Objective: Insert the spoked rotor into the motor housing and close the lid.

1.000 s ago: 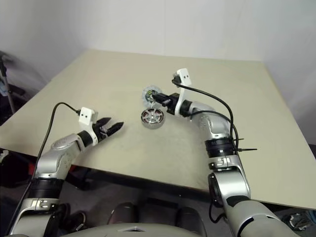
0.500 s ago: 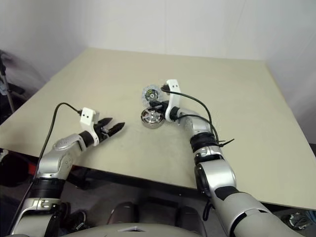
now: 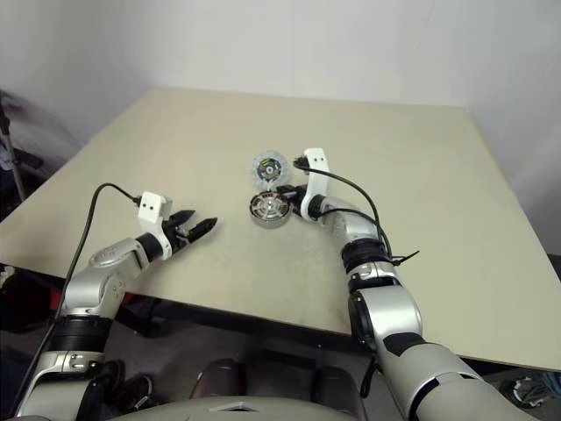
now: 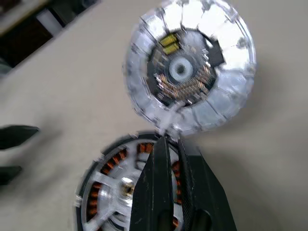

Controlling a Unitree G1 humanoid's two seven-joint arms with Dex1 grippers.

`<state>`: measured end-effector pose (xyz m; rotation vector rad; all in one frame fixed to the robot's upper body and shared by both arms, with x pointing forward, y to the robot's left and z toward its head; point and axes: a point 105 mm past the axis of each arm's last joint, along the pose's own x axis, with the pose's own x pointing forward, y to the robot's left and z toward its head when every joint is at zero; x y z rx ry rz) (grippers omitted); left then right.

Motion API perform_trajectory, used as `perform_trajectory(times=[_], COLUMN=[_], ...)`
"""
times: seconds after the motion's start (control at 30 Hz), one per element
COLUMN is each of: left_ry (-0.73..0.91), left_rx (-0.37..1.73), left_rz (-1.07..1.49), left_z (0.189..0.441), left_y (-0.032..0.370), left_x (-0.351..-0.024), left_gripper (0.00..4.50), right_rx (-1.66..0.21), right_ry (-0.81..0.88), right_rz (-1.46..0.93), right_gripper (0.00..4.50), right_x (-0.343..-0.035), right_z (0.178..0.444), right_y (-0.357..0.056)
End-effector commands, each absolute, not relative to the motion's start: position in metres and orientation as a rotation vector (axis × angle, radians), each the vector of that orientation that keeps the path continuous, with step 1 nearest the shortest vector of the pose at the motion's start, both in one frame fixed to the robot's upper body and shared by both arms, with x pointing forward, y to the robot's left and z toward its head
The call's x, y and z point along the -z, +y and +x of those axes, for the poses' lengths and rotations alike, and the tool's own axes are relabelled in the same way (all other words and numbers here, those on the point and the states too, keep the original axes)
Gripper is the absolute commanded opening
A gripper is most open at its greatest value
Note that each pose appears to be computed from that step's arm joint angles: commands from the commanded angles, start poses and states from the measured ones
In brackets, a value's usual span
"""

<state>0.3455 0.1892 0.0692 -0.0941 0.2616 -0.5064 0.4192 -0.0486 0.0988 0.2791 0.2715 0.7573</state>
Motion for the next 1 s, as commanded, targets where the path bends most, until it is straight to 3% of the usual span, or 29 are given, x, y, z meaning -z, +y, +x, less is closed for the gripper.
perform_trajectory(times=[0.03, 0.1, 0.2, 0.37, 0.53, 1.0], left_ry=[0.195, 0.195, 0.194, 0.191, 0.185, 0.171], left_rx=[0.505, 0.505, 0.509, 0.514, 0.512, 0.49], left_rz=[-0.069, -0.07, -0.072, -0.076, -0.084, -0.108], left_z=[0.351, 0.351, 0.353, 0.355, 0.356, 0.353], left_y=[0.191, 0.191, 0.189, 0.186, 0.183, 0.181], left_x=[-0.087, -0.087, -0.087, -0.086, -0.086, -0.08], left_gripper=[4.04, 4.04, 4.04, 4.04, 4.04, 4.04], right_rx=[-0.89, -0.984, -1.234, -1.413, -1.467, -1.356], right_ry=[0.029, 0.006, 0.002, 0.045, 0.077, 0.237], right_rz=[0.278, 0.183, -0.286, -0.67, -0.839, -0.854], right_gripper=[0.3, 0.3, 0.3, 1.92, 3.6, 3.6], right_x=[-0.166, -0.176, -0.162, -0.143, -0.131, -0.109], right_z=[0.416, 0.406, 0.375, 0.359, 0.362, 0.396], right_y=[-0.043, -0.041, -0.039, -0.05, -0.053, -0.053])
